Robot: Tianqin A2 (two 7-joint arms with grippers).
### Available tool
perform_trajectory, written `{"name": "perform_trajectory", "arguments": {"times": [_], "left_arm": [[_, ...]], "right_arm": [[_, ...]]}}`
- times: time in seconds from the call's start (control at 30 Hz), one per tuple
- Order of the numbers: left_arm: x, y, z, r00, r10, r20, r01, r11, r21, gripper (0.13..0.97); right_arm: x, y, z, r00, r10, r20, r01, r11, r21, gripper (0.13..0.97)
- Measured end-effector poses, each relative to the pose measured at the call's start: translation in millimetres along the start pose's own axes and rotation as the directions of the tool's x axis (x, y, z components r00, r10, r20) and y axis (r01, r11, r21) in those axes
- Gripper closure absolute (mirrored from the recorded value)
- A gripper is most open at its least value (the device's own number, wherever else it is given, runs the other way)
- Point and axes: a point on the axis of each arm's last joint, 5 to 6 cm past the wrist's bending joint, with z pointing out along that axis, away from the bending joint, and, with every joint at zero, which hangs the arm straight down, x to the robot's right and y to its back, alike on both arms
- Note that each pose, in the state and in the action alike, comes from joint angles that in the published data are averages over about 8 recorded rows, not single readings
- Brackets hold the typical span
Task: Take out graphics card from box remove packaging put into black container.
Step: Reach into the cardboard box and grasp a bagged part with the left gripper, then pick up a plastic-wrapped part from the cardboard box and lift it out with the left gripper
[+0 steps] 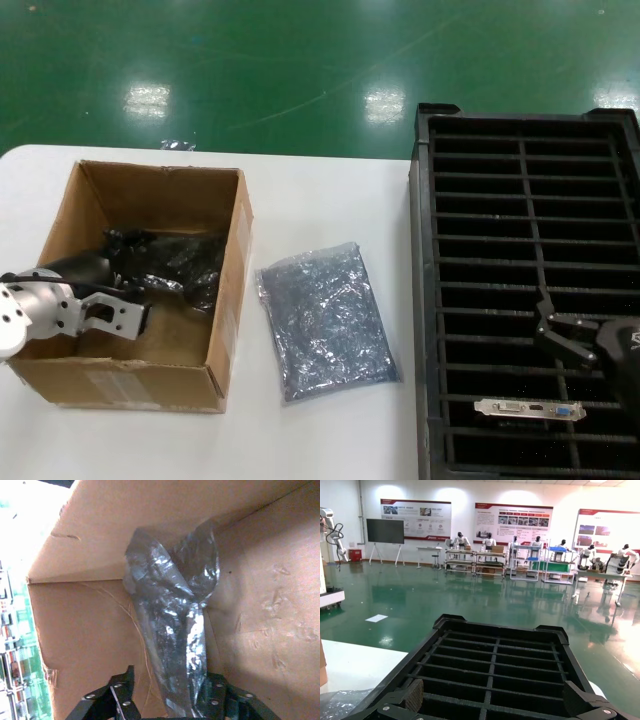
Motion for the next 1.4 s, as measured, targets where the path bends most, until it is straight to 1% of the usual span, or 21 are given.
{"name": "perform_trajectory", "arguments": {"times": [0.13, 0.27, 0.53, 0.57, 0.83, 0.97, 1.07, 1.17, 1.27, 1.4], "left_arm": [[0.7, -3.1, -5.3, 1.000, 0.005, 0.005, -0.005, 1.000, 0.006, 0.676], [1.6, -6.2, -10.7, 1.000, 0.011, 0.008, -0.011, 1.000, 0.013, 0.676], [1.8, -9.5, -21.8, 1.000, 0.016, 0.017, -0.017, 1.000, 0.017, 0.837], [1.9, -9.6, -23.0, 1.000, 0.017, 0.018, -0.017, 1.000, 0.016, 0.837], [2.2, -10.3, -34.0, 0.999, 0.018, 0.027, -0.018, 1.000, 0.016, 0.931], [2.3, -9.3, -38.8, 0.999, 0.017, 0.037, -0.018, 1.000, 0.010, 0.941], [2.4, -8.0, -41.7, 0.999, 0.015, 0.050, -0.015, 1.000, 0.002, 0.951], [1.2, -7.3, -45.6, 0.997, 0.009, 0.071, -0.009, 1.000, -0.004, 0.957], [-2.2, -7.3, -52.3, 0.995, 0.003, 0.101, -0.002, 1.000, -0.009, 0.958], [-8.7, -8.6, -65.7, 0.989, -0.005, 0.147, 0.007, 1.000, -0.014, 0.958]], "right_arm": [[0.0, 0.0, 0.0, 1.000, 0.000, 0.000, 0.000, 1.000, 0.000, 0.130], [0.0, 0.0, 0.0, 1.000, 0.000, 0.000, 0.000, 1.000, 0.000, 0.130], [0.0, 0.0, 0.0, 1.000, 0.000, 0.000, 0.000, 1.000, 0.000, 0.130], [0.0, 0.0, 0.0, 1.000, 0.000, 0.000, 0.000, 1.000, 0.000, 0.130], [0.0, 0.0, 0.0, 1.000, 0.000, 0.000, 0.000, 1.000, 0.000, 0.130], [0.0, 0.0, 0.0, 1.000, 0.000, 0.000, 0.000, 1.000, 0.000, 0.130], [0.0, 0.0, 0.0, 1.000, 0.000, 0.000, 0.000, 1.000, 0.000, 0.130], [0.0, 0.0, 0.0, 1.000, 0.000, 0.000, 0.000, 1.000, 0.000, 0.130], [0.0, 0.0, 0.0, 1.000, 0.000, 0.000, 0.000, 1.000, 0.000, 0.130], [0.0, 0.0, 0.0, 1.000, 0.000, 0.000, 0.000, 1.000, 0.000, 0.130]]}}
